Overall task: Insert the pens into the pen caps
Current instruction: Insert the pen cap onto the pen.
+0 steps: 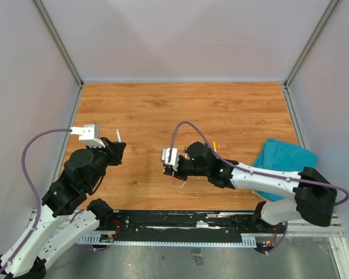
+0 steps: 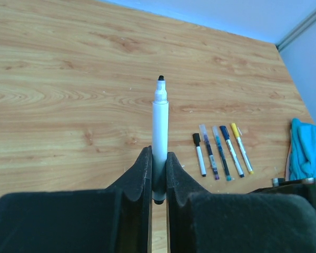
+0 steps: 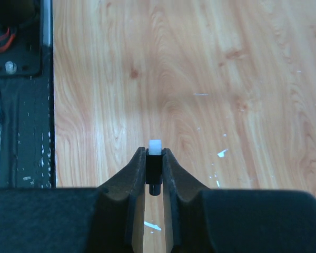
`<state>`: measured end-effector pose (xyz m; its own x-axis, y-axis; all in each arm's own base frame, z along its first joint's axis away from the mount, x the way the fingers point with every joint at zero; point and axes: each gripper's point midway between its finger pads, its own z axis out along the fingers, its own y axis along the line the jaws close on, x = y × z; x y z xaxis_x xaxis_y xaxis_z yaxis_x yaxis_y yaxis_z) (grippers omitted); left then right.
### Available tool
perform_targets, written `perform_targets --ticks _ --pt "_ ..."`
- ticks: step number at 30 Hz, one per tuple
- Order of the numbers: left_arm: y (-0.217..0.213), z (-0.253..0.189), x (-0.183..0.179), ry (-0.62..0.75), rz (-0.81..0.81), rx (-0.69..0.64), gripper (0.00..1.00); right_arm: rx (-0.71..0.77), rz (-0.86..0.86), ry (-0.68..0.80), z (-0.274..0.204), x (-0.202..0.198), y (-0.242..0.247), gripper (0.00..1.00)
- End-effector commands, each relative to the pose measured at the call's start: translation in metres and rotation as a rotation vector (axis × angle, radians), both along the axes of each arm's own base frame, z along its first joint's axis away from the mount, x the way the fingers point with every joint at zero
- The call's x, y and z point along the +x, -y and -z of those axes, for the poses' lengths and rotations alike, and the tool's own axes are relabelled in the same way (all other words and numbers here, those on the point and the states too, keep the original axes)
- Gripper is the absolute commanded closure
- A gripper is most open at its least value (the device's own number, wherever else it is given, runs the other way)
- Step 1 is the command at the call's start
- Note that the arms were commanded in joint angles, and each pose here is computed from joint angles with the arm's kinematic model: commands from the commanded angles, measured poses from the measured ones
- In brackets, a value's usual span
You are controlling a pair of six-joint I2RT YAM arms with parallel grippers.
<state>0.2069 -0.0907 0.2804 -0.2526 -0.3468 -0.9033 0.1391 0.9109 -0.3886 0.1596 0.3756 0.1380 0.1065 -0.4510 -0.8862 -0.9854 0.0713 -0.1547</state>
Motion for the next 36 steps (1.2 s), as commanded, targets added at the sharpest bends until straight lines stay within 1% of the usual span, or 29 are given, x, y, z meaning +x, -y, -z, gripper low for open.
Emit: perform_targets --ticks 1,5,7,10,11,13,17,21,23,26,27,29,31,36 --pt "0.023 -0.002 0.008 0.011 0.090 0.002 0.99 0.174 0.221 -0.027 -0.046 0.018 0.015 0.99" --pt "0.046 0.011 0.015 -0.017 0.165 -0.012 1.00 0.253 0.418 -0.025 -0.066 0.033 0.045 0.99" --pt "0.058 0.021 0.019 -0.036 0.200 -0.024 1.00 0.264 0.517 -0.025 -0.073 0.041 0.061 0.99" --pt "0.075 0.035 0.021 -0.056 0.238 -0.044 1.00 0.283 0.593 -0.031 -0.080 0.045 0.079 0.99" --pt "0.086 0.039 0.017 -0.051 0.274 -0.047 0.99 0.304 0.609 -0.037 -0.084 0.046 0.083 1.00" --pt "0.100 0.044 0.014 -0.041 0.296 -0.055 0.99 0.349 0.647 -0.067 -0.090 0.048 0.092 0.99" --pt "0.133 0.059 0.007 -0.074 0.357 -0.036 1.00 0.502 0.748 -0.178 -0.104 0.056 0.111 1.00" --pt "0.164 0.063 -0.006 -0.058 0.446 -0.065 0.99 0.721 0.834 -0.290 -0.121 0.062 0.129 0.99" --pt "0.177 0.062 -0.013 -0.041 0.490 -0.090 0.99 0.795 0.887 -0.345 -0.119 0.063 0.138 0.99" --pt "0.194 0.057 -0.022 -0.016 0.539 -0.113 1.00 0.884 0.907 -0.387 -0.124 0.062 0.146 0.94" --pt "0.199 0.057 -0.025 -0.014 0.554 -0.115 0.99 0.904 0.904 -0.395 -0.126 0.061 0.147 0.94" --pt "0.208 0.056 -0.031 -0.010 0.580 -0.114 0.99 0.930 0.902 -0.410 -0.128 0.060 0.149 0.99" --pt "0.216 0.055 -0.039 0.000 0.610 -0.115 1.00 0.957 0.914 -0.428 -0.132 0.060 0.152 0.99" --pt "0.230 0.047 -0.055 0.041 0.677 -0.129 1.00 1.080 0.873 -0.448 -0.151 0.056 0.156 0.99"
